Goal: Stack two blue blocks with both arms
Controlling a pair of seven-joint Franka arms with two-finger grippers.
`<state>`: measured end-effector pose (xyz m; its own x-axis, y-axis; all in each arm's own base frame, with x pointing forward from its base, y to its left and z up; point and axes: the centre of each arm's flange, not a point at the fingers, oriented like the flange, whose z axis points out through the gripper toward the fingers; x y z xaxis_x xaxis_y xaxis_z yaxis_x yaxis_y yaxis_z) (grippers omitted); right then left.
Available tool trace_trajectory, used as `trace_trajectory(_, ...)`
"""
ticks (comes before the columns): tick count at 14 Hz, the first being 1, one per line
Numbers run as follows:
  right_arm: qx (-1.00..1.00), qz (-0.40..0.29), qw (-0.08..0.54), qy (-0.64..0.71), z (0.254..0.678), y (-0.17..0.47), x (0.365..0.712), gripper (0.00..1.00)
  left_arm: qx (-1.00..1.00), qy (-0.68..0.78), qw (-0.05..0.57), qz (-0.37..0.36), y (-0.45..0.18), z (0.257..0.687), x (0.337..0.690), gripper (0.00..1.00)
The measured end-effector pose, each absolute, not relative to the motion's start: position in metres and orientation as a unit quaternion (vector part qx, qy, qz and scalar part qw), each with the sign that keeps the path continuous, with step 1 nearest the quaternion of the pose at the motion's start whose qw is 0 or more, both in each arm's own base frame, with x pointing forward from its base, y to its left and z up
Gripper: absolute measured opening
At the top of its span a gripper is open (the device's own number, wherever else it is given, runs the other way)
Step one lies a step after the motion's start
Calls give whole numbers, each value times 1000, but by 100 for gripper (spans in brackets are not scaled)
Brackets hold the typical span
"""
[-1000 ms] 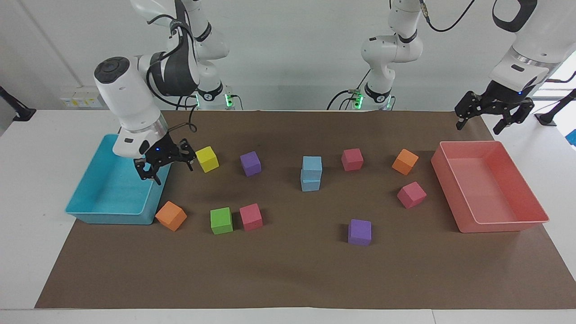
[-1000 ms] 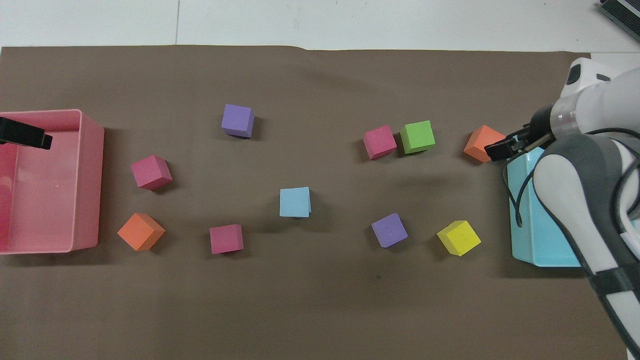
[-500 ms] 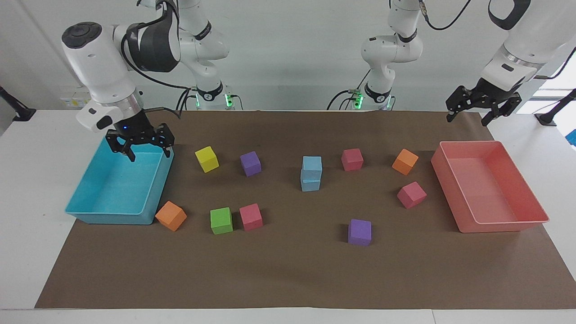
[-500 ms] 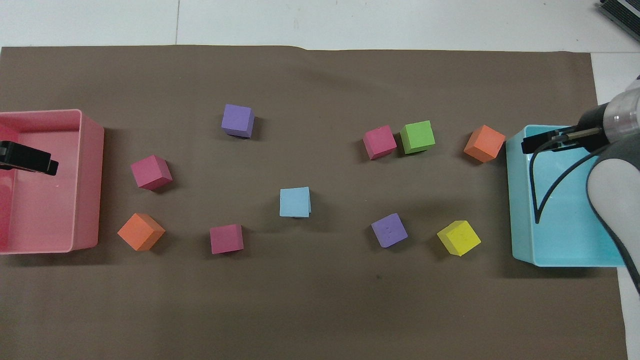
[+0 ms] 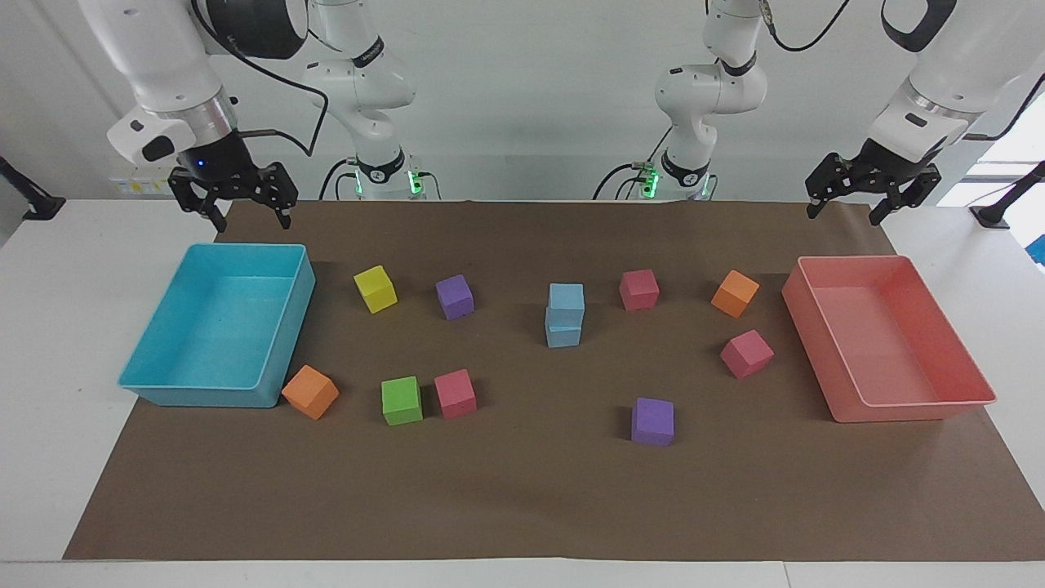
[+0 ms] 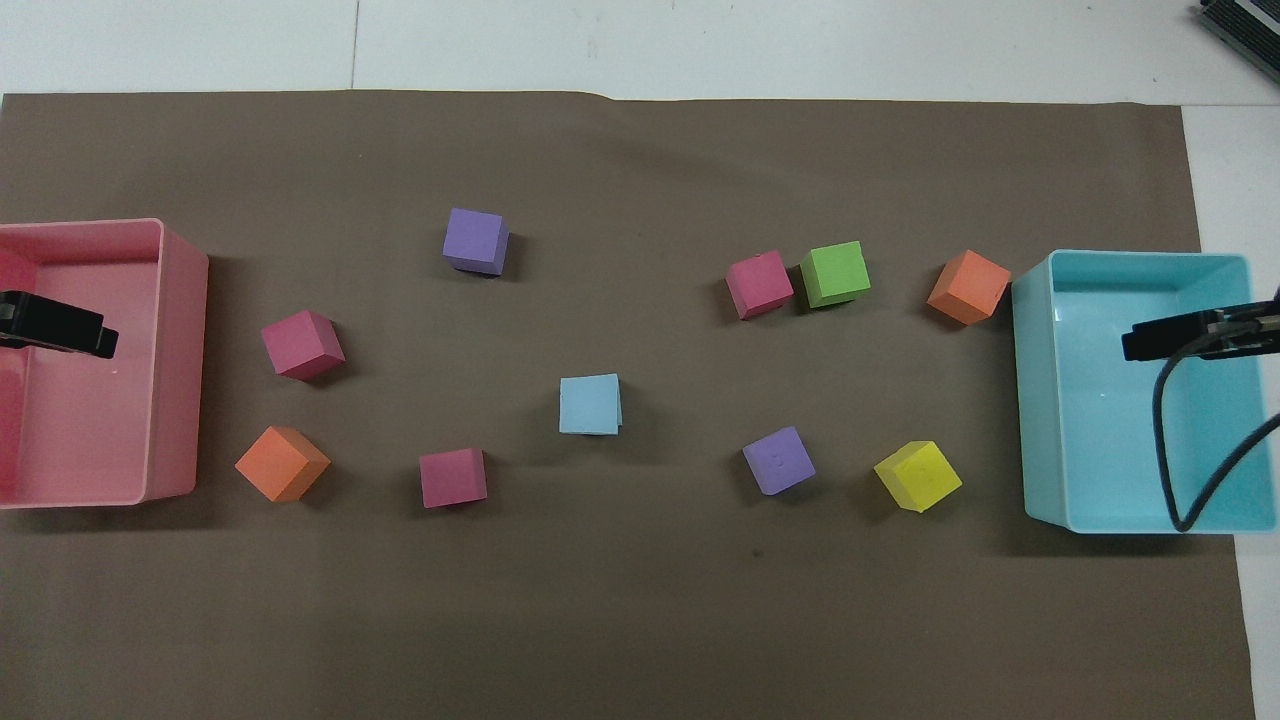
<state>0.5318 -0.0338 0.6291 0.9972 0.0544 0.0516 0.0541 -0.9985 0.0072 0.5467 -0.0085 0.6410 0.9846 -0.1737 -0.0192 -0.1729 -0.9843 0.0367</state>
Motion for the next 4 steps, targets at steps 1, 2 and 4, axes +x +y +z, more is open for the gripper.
trace_trajectory(1, 1000, 25, 2, 16, 640, -34, 529, 100, 996, -86, 17, -11, -9, 641, 547, 100)
trace_trajectory(2, 1000, 24, 2, 3, 648, -34, 527, 100, 996, -86, 18, -12, -9, 640, 547, 100)
trace_trajectory(4, 1000, 17, 2, -11, 650, -33, 526, 100, 996, -86, 18, -14, -9, 638, 546, 100)
